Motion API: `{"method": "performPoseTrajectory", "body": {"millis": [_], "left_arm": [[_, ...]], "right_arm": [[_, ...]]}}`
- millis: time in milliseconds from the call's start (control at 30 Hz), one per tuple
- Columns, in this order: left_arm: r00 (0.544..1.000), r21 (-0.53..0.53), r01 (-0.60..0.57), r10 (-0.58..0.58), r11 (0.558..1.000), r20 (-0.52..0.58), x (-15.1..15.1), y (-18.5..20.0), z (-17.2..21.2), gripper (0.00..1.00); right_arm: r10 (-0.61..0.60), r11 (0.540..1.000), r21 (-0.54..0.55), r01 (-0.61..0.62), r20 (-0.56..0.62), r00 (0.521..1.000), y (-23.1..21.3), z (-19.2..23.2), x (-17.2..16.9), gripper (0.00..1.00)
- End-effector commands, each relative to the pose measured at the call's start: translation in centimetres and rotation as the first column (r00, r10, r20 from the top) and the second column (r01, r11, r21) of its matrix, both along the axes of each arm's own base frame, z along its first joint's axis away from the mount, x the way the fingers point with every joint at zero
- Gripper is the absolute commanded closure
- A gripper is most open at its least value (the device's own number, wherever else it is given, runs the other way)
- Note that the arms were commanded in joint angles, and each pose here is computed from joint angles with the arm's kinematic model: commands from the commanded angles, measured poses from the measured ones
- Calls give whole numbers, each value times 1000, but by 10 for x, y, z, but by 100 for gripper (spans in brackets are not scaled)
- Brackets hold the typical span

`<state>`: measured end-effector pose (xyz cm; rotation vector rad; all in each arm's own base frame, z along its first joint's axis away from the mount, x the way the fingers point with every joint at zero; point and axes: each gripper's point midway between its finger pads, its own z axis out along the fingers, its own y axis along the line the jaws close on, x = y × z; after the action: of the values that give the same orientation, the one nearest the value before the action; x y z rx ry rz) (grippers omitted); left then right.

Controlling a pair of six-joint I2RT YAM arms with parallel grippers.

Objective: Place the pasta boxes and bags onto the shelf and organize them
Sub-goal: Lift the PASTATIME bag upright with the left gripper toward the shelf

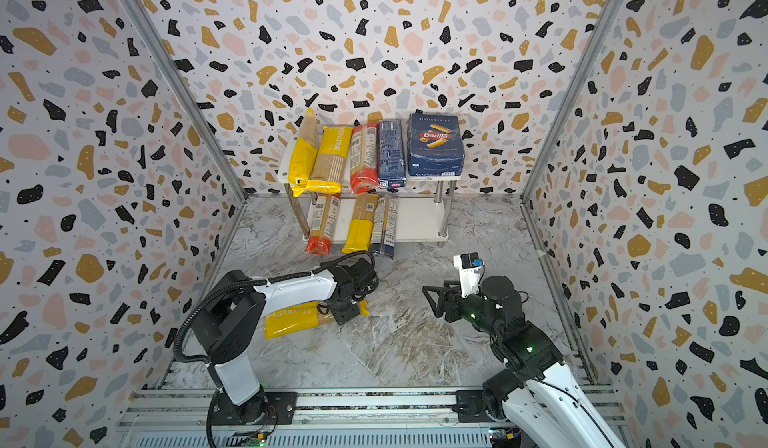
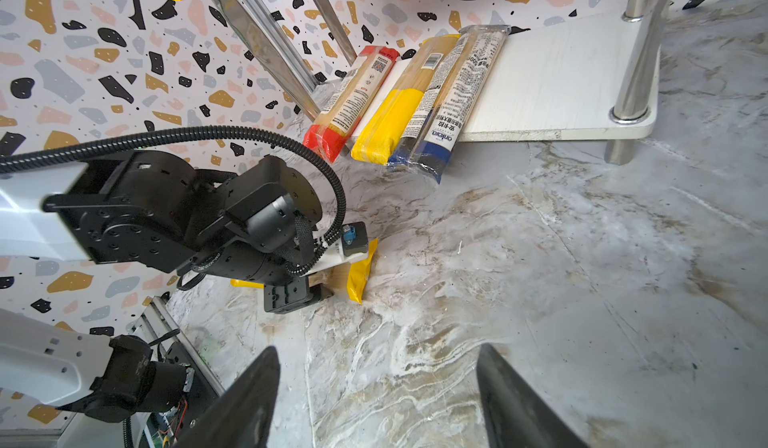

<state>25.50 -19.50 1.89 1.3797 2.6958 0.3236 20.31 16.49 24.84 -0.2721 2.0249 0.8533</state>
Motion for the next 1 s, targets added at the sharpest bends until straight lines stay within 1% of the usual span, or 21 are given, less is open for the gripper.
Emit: {"method": "performPoseTrajectory", "body": {"millis": [0,33,100,233,367,500,600,667,800,900,967], "left_arm": [[996,-15,-18,17,1000,-82,-12,-5,-27,58],[996,-23,-16,14,1000,-92,-14,-7,-28,68],[994,-33,-9,5,999,-108,-20,-12,-28,82],[992,-17,14,-16,1000,-125,-30,-22,-33,99],[986,3,60,-58,998,-157,-43,-43,-41,100],[985,-28,72,-75,997,-155,-48,-65,-37,100],[992,-59,64,-70,996,-103,-45,-71,-19,100],[998,-91,47,-50,995,-32,-37,-72,-1,100],[995,-227,17,5,974,96,-20,-85,39,100],[984,-367,-11,75,930,160,-5,-100,71,100],[978,-458,-41,130,888,165,4,-111,86,100]], "right_arm": [[-7,1000,-8,7,13,1000,-4,4,-2,25],[-8,1000,-7,8,14,1000,-4,5,-2,25],[-5,1000,-4,5,16,1000,-4,6,-3,25],[-10,1000,2,10,21,1000,-6,8,-5,25],[-17,1000,7,17,28,999,-8,13,-7,25],[-26,1000,12,26,35,999,-11,17,-10,25],[-30,999,17,30,31,999,-12,17,-11,25],[-31,999,20,31,28,999,-13,17,-12,26],[-33,999,26,33,30,999,-12,17,-11,26],[-31,999,31,30,33,999,-12,19,-11,26],[-32,999,31,31,31,999,-12,19,-10,26]]}}
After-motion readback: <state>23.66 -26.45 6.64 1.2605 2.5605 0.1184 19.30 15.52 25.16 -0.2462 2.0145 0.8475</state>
